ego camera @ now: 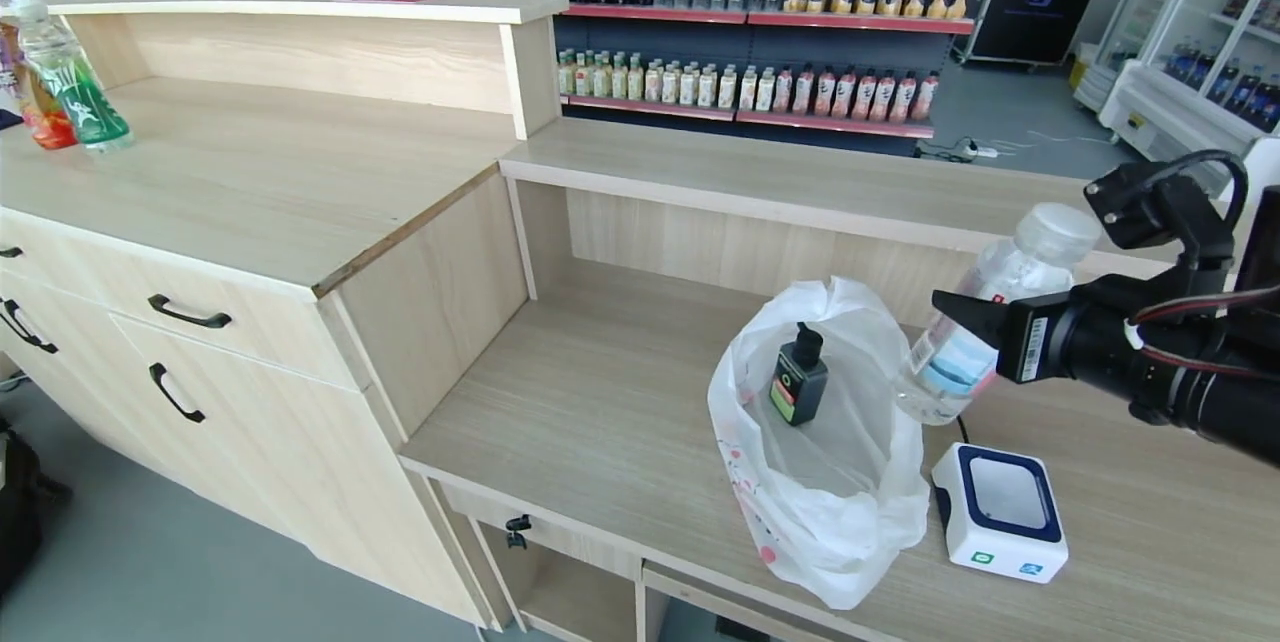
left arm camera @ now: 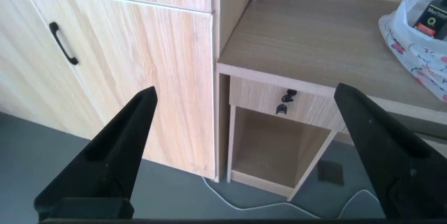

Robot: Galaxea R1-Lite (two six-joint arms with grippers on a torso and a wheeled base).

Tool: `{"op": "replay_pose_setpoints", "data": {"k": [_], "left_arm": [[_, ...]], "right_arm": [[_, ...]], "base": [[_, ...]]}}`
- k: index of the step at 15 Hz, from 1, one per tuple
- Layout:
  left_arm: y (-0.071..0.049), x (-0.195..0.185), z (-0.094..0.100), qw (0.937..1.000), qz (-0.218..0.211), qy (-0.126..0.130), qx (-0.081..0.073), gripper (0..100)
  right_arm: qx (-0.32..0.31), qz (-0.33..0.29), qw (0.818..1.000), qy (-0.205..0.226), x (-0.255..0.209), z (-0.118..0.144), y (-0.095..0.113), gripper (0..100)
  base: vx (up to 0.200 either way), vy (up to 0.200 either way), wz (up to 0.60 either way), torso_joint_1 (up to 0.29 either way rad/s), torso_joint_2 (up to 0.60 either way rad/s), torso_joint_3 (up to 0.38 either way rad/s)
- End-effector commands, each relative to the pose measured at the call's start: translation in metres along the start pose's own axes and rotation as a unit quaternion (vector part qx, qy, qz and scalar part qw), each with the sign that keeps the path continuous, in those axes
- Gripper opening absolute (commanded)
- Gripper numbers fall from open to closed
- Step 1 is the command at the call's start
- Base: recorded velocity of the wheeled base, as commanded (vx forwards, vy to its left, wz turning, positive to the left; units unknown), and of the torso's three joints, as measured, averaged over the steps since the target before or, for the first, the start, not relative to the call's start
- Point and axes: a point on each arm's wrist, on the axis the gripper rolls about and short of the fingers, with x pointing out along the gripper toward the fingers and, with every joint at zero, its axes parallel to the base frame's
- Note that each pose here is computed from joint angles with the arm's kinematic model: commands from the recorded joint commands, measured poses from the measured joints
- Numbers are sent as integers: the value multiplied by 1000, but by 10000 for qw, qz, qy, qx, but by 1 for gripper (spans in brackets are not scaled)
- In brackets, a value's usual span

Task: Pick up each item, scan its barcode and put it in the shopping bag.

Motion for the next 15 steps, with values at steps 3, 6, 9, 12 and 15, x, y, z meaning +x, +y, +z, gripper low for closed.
{"op": "replay_pose_setpoints", "data": {"k": [3, 6, 9, 12, 15], "left_arm": [[0, 0, 0, 10000, 1, 8, -1, 100], [0, 0, 0, 10000, 1, 8, 6, 100], [0, 0, 0, 10000, 1, 8, -1, 100], [0, 0, 0, 10000, 1, 8, -1, 100], [0, 0, 0, 10000, 1, 8, -1, 100]], "right_arm": [[131, -60, 9994, 300, 28, -28, 0, 0], [218, 176, 9992, 276, 39, -52, 3, 0], [254, 398, 9976, 499, 52, -65, 3, 0], [287, 515, 9968, 531, 63, -73, 0, 0], [300, 723, 9963, 361, 76, -81, -1, 0]], "base": [[0, 0, 0, 0, 0, 0], [0, 0, 0, 0, 0, 0], [0, 0, 0, 0, 0, 0], [0, 0, 0, 0, 0, 0], [0, 0, 0, 0, 0, 0]]}}
